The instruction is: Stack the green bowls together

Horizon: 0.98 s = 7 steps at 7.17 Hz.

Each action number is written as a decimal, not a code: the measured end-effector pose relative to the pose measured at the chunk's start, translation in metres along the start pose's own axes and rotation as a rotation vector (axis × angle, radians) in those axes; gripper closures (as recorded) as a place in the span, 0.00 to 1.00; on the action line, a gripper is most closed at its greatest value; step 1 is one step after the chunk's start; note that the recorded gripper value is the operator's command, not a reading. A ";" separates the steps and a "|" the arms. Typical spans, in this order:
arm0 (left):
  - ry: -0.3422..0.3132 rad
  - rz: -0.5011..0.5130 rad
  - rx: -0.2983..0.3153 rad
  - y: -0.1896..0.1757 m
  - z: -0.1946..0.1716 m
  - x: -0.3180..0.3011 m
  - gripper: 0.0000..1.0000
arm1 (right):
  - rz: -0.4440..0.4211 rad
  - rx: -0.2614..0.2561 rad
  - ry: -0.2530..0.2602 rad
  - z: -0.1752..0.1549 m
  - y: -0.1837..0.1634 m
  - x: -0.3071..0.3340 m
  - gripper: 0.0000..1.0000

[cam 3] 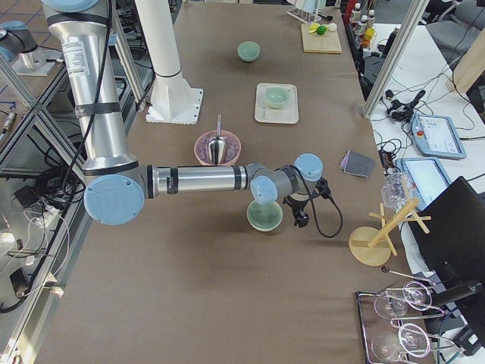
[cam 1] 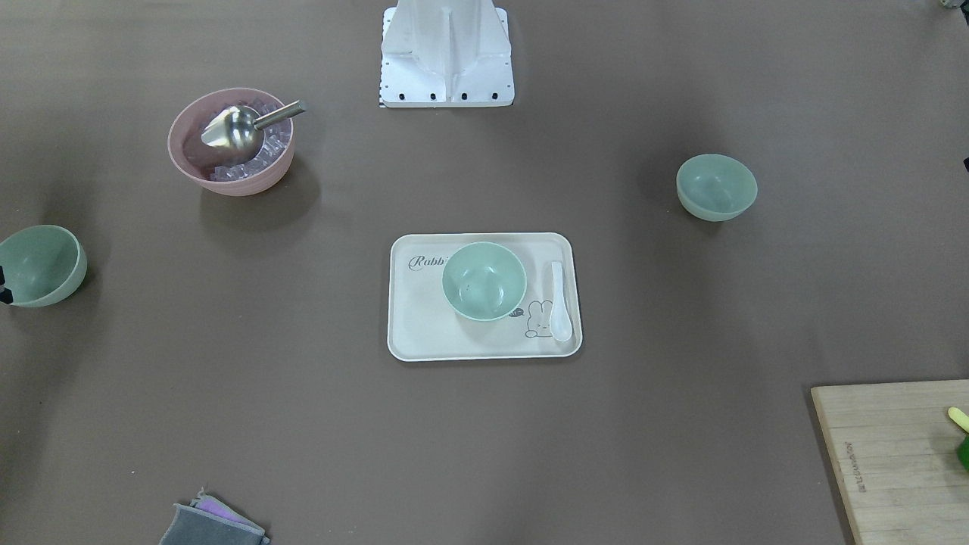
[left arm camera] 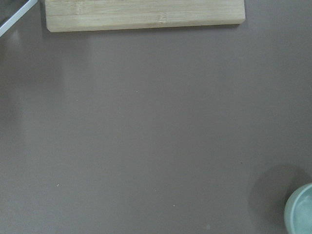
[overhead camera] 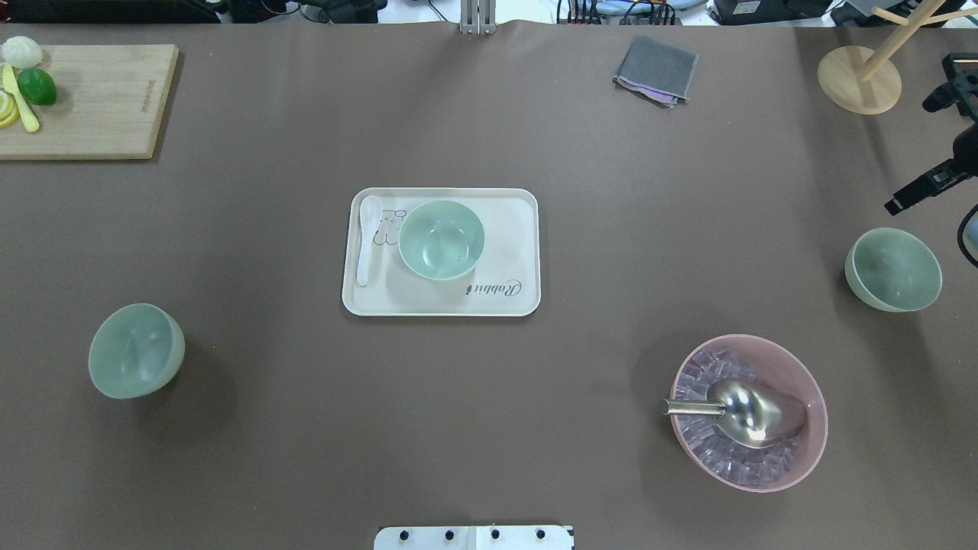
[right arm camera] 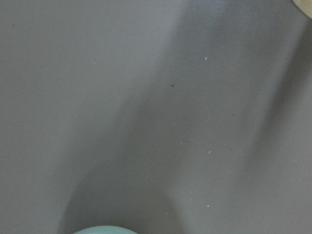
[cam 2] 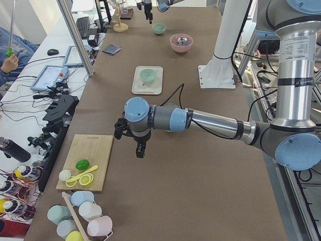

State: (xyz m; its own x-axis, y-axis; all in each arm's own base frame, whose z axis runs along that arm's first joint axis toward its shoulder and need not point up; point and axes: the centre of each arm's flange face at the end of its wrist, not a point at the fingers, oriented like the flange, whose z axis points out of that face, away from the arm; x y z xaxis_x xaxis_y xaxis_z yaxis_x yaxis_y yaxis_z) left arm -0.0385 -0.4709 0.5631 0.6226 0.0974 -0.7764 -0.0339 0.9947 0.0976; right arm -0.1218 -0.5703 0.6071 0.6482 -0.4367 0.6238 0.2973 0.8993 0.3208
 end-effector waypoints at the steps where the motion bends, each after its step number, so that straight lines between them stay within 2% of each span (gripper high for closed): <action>1: -0.003 0.001 0.001 -0.002 0.000 0.001 0.02 | -0.005 -0.002 0.032 0.002 -0.001 0.000 0.00; 3: -0.025 0.008 0.010 -0.012 -0.003 0.006 0.02 | -0.006 -0.006 0.049 0.004 0.000 0.001 0.00; 5: -0.152 0.055 0.004 -0.028 0.004 0.017 0.02 | -0.005 0.002 0.057 -0.001 -0.001 0.003 0.00; 7: -0.193 0.110 0.018 -0.034 0.008 0.032 0.02 | 0.009 0.020 0.065 -0.010 -0.003 0.011 0.00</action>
State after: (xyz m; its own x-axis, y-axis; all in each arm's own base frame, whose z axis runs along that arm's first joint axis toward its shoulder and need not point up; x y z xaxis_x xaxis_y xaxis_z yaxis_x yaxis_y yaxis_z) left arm -0.0114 -0.5023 0.5399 0.7544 0.1948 -0.6269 -0.0970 0.9776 0.1870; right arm -0.1084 -0.5777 0.6056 0.6951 -0.4258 0.5793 0.2776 0.9022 0.3300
